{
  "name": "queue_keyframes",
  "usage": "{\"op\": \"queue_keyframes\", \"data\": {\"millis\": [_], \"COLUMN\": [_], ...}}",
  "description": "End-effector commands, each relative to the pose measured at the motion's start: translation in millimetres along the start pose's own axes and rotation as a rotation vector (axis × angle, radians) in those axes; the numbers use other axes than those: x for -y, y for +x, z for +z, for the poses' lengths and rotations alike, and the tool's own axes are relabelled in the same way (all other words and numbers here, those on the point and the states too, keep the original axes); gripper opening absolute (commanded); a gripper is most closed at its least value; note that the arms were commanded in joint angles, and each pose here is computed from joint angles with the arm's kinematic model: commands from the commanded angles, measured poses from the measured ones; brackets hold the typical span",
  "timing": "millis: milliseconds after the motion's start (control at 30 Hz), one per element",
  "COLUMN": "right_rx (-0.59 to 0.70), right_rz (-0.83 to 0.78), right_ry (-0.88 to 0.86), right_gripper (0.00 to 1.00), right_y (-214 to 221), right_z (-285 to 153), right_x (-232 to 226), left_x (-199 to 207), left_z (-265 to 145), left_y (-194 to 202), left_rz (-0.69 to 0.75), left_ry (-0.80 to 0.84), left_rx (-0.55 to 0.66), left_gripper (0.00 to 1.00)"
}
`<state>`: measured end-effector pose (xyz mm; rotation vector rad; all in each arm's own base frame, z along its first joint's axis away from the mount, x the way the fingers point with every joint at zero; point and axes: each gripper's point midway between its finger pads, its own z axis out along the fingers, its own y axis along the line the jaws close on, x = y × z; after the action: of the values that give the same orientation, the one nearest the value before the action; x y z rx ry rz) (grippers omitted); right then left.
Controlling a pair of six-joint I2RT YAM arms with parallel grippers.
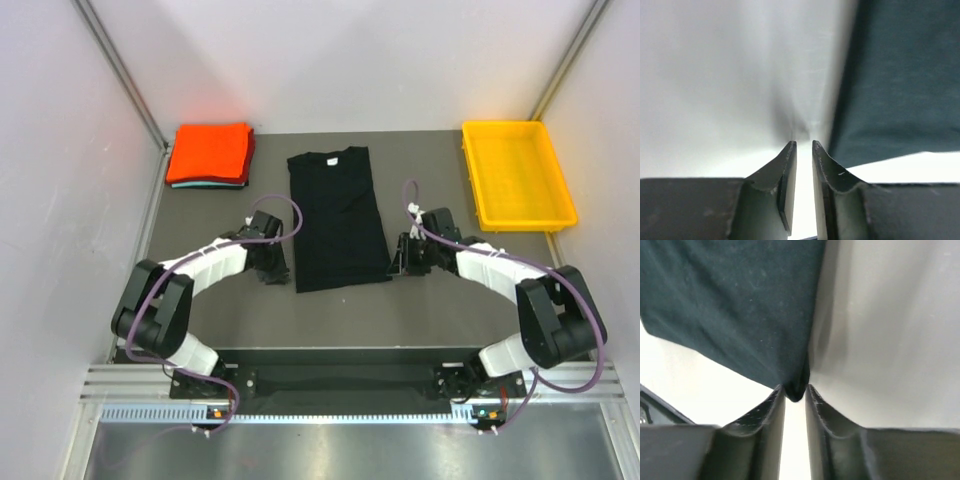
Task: Fold and stack the t-shirts
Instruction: Fold the tshirt
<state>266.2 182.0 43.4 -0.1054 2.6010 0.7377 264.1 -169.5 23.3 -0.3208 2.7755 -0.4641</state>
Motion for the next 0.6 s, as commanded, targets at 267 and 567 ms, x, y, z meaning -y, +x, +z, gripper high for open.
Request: {"op": "queue_keyframes", "data": {"millis": [267,567], "right_rx": [0.073,0.149], "right_rz": [-0.047,-0.06], "right_ry": [0.07,0.044], "right_gripper": [0.41,0.34], "right_y": [-28,-49], "right_z": [-27,-40], "right_x": [-5,-18], "left_x": [69,105], "left_z": [-36,-1], "left_y": [-62,-107], "left_rz": [0.109,0.145], "left_ry": [0.196,0.253], "left_rx": [0.112,0.13], "left_gripper": [0.24,0.22]}}
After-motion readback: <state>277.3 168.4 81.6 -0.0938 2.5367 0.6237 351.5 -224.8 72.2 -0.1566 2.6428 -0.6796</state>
